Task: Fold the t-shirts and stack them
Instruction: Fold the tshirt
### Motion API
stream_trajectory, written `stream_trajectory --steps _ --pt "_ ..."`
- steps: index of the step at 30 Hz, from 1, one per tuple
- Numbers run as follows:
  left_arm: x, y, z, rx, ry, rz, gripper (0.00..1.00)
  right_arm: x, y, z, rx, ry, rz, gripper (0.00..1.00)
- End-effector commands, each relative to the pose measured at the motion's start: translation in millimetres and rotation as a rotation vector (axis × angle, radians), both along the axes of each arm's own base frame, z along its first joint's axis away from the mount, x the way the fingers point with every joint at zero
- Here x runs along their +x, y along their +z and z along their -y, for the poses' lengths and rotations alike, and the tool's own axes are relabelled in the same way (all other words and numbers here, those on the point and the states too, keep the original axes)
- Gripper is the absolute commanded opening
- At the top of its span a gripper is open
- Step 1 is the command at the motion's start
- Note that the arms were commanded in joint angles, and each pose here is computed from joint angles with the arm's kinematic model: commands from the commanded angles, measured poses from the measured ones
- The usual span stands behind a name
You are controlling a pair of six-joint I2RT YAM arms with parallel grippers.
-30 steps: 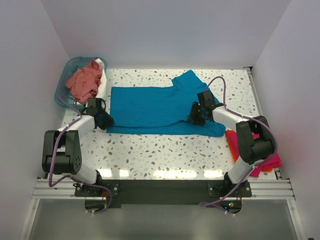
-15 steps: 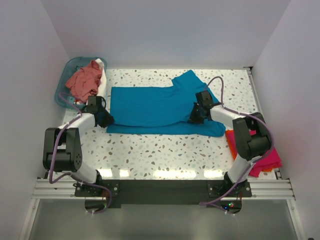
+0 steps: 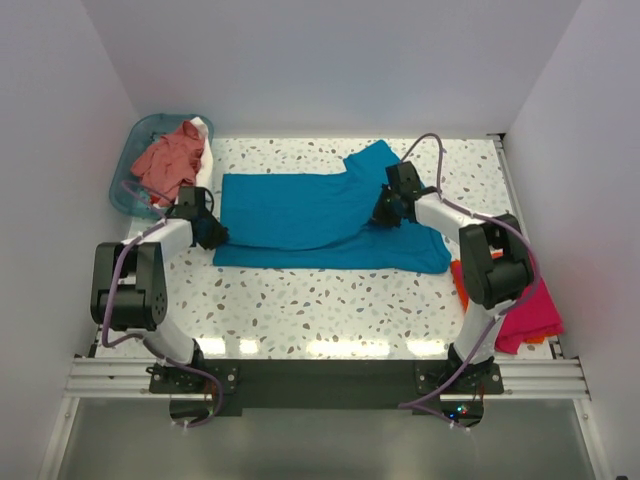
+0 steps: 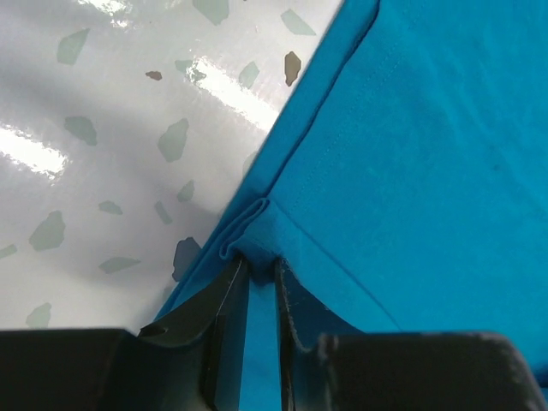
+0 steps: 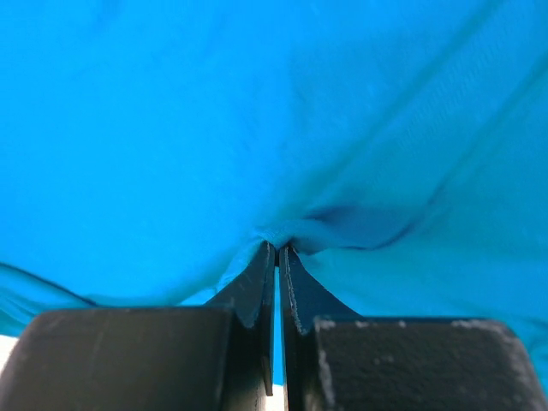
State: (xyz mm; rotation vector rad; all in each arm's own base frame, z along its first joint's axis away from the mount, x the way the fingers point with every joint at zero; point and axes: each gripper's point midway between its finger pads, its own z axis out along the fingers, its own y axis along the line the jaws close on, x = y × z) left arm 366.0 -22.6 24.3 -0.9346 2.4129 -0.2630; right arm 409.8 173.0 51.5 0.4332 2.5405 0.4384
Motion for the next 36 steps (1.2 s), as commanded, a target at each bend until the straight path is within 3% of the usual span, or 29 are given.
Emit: stream_trajectory --steps 1,17,19,23,28,30,32,36 --pt "24.8 12.1 1.2 -0.014 0.022 0.068 0.23 23.6 12.7 -2.5 -0.025 0.005 0.056 0.0" --pt "44.6 27.3 7.0 -0.059 0.036 0.112 0.21 55.4 11.8 -10.2 -0.082 0.087 0.111 0.0" --pt "44.5 30.7 6.5 -0.061 0.04 0.12 0.22 56.6 13.2 -10.8 -0.088 0.104 0.119 0.04" --pt "48.7 38.0 5.8 -0.065 0.049 0.141 0.25 59.6 15.1 -14.4 -0.094 0.125 0.142 0.17" --pt "56.7 35.3 5.4 -0.067 0.051 0.132 0.25 58.4 19.6 -21.6 -0.091 0.166 0.154 0.51" --pt "60.6 35.8 1.4 -0.067 0.06 0.139 0.26 58.1 21.9 -19.7 -0.102 0.169 0.157 0.59" --pt "66.6 37.4 -0.4 -0.074 0.057 0.154 0.33 57.7 24.8 -18.4 -0.108 0.17 0.164 0.69" --pt "80.9 48.8 -1.2 -0.092 0.022 0.208 0.52 55.2 33.0 -17.7 -0.11 0.17 0.171 0.74"
